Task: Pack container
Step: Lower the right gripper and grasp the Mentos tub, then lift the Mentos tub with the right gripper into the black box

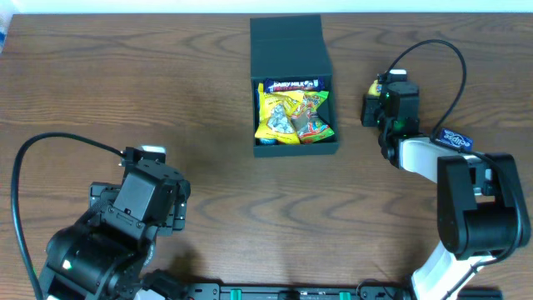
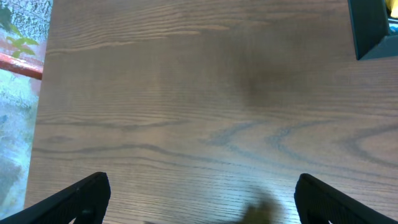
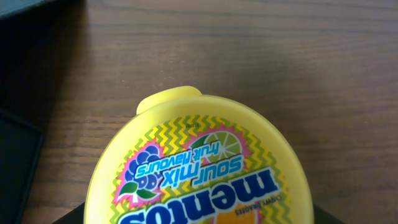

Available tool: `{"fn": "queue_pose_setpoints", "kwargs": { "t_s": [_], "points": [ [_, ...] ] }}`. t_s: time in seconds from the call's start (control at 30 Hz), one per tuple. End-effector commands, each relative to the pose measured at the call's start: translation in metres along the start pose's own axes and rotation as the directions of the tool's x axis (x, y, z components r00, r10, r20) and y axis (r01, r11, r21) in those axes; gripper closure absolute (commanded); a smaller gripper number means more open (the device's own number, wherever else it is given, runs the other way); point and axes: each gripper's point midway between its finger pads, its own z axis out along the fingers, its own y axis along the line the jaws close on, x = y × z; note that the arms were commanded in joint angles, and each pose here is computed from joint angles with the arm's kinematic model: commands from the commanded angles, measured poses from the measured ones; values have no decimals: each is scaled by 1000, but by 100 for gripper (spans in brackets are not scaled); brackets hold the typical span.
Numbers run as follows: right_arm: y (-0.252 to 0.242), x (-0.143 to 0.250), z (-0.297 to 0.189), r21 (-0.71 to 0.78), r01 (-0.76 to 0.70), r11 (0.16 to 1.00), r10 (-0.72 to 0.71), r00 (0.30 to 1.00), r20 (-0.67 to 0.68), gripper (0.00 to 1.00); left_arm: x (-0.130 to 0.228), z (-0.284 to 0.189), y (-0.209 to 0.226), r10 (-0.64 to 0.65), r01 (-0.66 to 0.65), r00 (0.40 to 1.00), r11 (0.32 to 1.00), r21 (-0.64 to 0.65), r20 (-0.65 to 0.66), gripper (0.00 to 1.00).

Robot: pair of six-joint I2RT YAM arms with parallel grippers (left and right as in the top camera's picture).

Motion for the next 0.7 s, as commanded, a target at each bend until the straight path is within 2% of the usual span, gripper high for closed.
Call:
{"fn": "queue_pose_setpoints", "kwargs": {
  "t_s": [0.0,0.13,0.2,0.23,0.47,0.67],
  "points": [
    [-5,4,2,13,-5,1000,6,1000,-9,59,0,0,4,-21,21,1000,1000,-20,2,5],
    [-5,2,2,12,-6,1000,6,1000,-5,79,0,0,4,-21,21,1000,1000,-20,2,5],
    [-5,2,2,12,-6,1000,6,1000,-4,94,0,0,4,-21,21,1000,1000,-20,2,5],
    [-5,2,2,12,-6,1000,6,1000,-4,99,0,0,4,-21,21,1000,1000,-20,2,4],
    [2,-13,-9,-4,-69,998,69,997,24,99,0,0,4,-21,21,1000,1000,-20,2,5],
    [27,-66,-77,-96,-91,991,100,991,93,99,0,0,4,-21,21,1000,1000,-20,2,5]
  ]
}}
